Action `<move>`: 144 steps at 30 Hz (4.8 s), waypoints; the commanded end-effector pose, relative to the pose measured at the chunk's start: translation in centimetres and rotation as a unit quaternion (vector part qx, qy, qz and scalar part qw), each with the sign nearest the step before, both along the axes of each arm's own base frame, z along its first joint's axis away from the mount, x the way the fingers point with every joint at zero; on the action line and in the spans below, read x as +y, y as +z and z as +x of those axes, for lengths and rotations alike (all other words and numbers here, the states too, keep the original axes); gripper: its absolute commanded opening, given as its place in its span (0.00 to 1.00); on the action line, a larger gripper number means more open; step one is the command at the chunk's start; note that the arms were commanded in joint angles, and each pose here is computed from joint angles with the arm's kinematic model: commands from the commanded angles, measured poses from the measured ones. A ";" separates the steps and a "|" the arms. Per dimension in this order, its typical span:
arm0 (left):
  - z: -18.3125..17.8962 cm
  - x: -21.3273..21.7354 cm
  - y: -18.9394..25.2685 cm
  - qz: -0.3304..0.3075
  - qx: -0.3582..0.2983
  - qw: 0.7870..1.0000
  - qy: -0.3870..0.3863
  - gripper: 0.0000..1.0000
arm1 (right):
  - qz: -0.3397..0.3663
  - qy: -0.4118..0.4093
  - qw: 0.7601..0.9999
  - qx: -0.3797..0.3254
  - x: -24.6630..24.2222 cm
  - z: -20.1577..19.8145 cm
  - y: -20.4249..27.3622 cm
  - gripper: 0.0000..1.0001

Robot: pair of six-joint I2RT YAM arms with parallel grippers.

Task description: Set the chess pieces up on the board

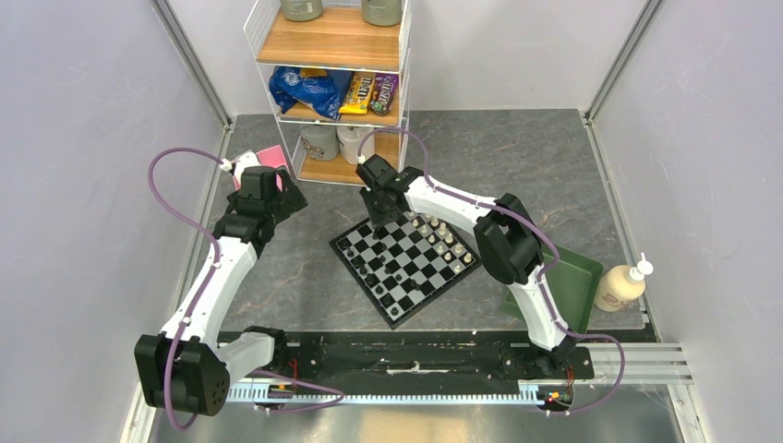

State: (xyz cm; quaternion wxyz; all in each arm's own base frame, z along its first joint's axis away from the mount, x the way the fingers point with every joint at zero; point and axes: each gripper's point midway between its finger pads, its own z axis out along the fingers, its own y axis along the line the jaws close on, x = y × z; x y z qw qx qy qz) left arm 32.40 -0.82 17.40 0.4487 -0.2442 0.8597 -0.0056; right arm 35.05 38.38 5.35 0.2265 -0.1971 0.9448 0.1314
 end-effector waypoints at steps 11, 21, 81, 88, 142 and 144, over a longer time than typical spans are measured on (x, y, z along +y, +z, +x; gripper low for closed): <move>0.9 0.5 1.9 0.014 -0.028 1.000 0.002 1.00 | 0.011 0.007 1.000 -0.011 1.1 0.8 0.8 0.28; 0.9 0.5 1.9 0.014 -0.028 1.000 0.002 1.00 | 0.006 0.006 1.000 -0.012 1.1 1.0 0.5 0.22; 0.6 0.7 2.0 0.011 -0.031 0.999 0.003 1.00 | -0.016 0.085 0.996 -0.026 6.4 -2.4 -0.9 0.28; 0.6 0.7 1.9 0.010 -0.031 0.999 0.004 1.00 | -0.003 0.080 0.995 -0.059 6.4 -1.6 3.2 0.44; 0.7 0.5 2.0 0.004 -0.032 0.999 -0.001 1.00 | -0.033 0.027 0.999 -0.008 0.9 -2.0 -0.2 0.33; 0.7 0.5 2.0 0.005 -0.032 0.999 -0.001 1.00 | -0.035 0.026 0.999 -0.007 0.9 -2.1 -0.4 0.33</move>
